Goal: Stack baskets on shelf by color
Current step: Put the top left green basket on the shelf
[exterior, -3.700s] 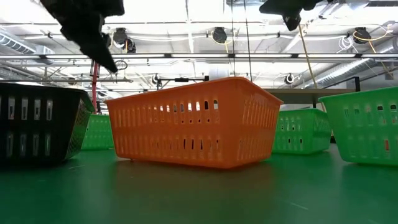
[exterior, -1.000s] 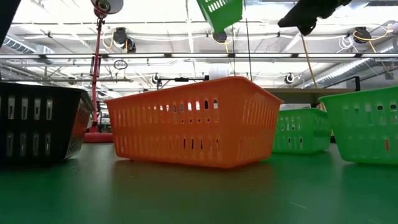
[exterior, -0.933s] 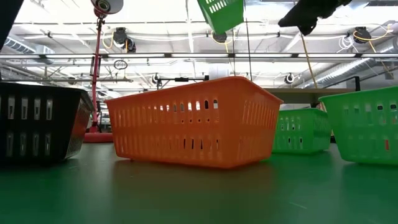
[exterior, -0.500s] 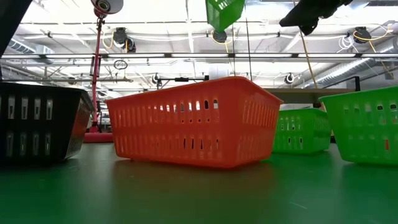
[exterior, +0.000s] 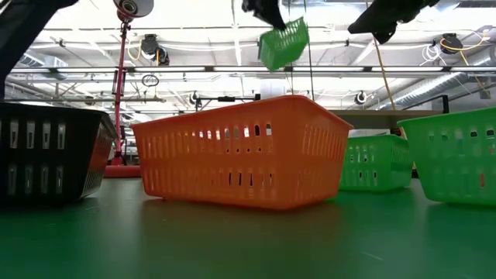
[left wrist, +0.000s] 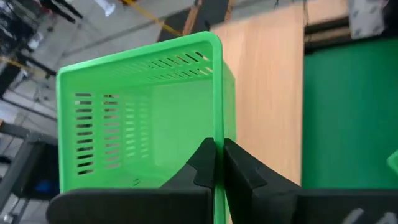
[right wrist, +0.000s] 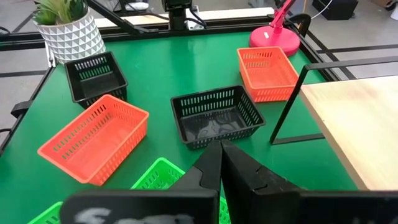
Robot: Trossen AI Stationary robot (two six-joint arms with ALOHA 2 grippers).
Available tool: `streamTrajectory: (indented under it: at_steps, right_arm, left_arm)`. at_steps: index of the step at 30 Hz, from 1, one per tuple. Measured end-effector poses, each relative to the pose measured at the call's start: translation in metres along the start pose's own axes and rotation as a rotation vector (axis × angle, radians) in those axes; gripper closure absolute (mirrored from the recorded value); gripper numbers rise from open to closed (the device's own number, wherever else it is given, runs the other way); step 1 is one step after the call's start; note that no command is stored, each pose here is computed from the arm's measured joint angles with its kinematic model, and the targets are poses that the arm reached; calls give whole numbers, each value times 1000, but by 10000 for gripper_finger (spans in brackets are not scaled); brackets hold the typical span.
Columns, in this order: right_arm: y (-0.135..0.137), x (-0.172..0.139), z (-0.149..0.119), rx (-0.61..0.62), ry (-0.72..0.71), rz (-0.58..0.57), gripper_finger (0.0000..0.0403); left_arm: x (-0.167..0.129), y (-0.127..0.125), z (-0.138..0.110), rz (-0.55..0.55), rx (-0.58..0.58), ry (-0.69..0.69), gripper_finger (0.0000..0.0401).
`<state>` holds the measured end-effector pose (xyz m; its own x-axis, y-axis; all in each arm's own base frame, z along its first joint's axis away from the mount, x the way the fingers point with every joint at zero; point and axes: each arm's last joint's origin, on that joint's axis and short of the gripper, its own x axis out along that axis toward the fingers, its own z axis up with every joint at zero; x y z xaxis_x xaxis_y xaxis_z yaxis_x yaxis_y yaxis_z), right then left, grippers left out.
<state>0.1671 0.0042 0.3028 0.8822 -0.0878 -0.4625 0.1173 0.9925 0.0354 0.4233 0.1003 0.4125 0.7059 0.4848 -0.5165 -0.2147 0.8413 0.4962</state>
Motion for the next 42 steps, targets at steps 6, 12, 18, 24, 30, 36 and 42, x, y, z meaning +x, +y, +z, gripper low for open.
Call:
streamTrajectory:
  at_steps: [6, 12, 18, 24, 30, 36, 42]
  right_arm:
    - [0, 0, 0, 0, 0, 0, 401]
    - [0, 0, 0, 0, 0, 0, 401]
    - [0, 0, 0, 0, 0, 0, 401]
    - [0, 0, 0, 1, 0, 0, 401]
    - [0, 0, 0, 1, 0, 0, 401]
    - [0, 0, 0, 2, 0, 0, 401]
    - [0, 0, 0, 3, 0, 0, 401]
  left_arm:
    - [29, -9, -15, -44, 13, 106, 393]
    - [50, -17, -27, -71, -2, 193, 383]
    - [60, -24, -34, -88, -4, 232, 393]
    - [59, -25, -38, -100, -1, 267, 377]
    - [59, -25, -39, -106, 10, 270, 394]
    - [64, -27, -40, -130, 21, 265, 372]
    - [75, -34, -46, -152, 62, 302, 384]
